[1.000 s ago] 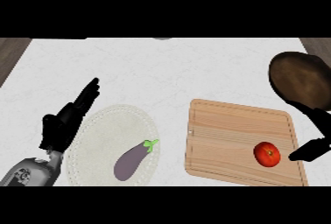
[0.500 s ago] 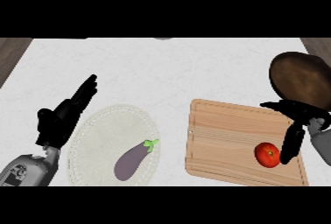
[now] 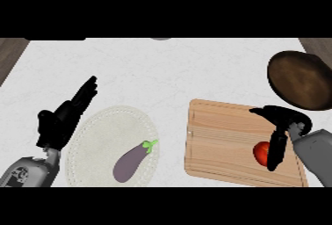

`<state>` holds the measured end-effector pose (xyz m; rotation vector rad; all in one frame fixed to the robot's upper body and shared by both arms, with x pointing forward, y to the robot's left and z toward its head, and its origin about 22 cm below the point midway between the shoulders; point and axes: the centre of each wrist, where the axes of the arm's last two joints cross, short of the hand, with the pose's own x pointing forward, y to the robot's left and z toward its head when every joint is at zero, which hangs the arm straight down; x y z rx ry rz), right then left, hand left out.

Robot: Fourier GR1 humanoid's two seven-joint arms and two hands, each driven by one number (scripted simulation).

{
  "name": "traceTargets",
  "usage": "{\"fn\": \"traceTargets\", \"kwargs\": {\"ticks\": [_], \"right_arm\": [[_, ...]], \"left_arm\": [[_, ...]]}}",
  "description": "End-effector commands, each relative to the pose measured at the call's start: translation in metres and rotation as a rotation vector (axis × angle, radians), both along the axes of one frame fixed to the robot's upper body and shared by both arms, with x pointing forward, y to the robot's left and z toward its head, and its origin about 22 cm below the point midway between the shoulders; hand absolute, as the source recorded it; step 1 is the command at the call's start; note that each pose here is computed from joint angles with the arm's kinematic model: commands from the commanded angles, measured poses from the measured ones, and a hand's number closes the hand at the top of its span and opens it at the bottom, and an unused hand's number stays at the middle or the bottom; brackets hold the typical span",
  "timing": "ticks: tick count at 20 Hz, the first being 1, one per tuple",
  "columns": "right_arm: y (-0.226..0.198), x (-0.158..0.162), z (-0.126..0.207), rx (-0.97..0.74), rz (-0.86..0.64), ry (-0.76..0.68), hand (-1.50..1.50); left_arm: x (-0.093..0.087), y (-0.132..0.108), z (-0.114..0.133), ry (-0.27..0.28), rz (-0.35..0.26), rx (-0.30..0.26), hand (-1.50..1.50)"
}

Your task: Pick the tomato from the cutting board and place it in the pan

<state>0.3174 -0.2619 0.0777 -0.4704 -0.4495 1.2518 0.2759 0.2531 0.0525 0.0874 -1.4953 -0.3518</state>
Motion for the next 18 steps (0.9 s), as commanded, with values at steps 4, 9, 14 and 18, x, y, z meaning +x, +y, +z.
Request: {"fn": "traceTargets", "kwargs": {"ticks": [4, 9, 14, 18], "right_arm": [[-0.01, 0.001, 0.0, -0.13, -0.022, 0.048, -1.5], [-0.003, -0.019, -0.037, -0.137, 0.004, 0.056, -1.5], [-0.013, -0.022, -0.046, -0.126, -0.014, 0.046, -1.5], [0.007, -0.028, -0.054, -0.122, -0.02, 0.053, -1.5]], "left_arm": [[0.0, -0.007, 0.009, -0.015, 0.014, 0.009, 0.0], [0.002, 0.001, 0.001, 0.0, 0.01, -0.011, 0.0], [0.002, -0.007, 0.03, -0.005, 0.008, 0.022, 0.0], [-0.017, 0.005, 0.007, -0.001, 0.001, 0.005, 0.0]]}}
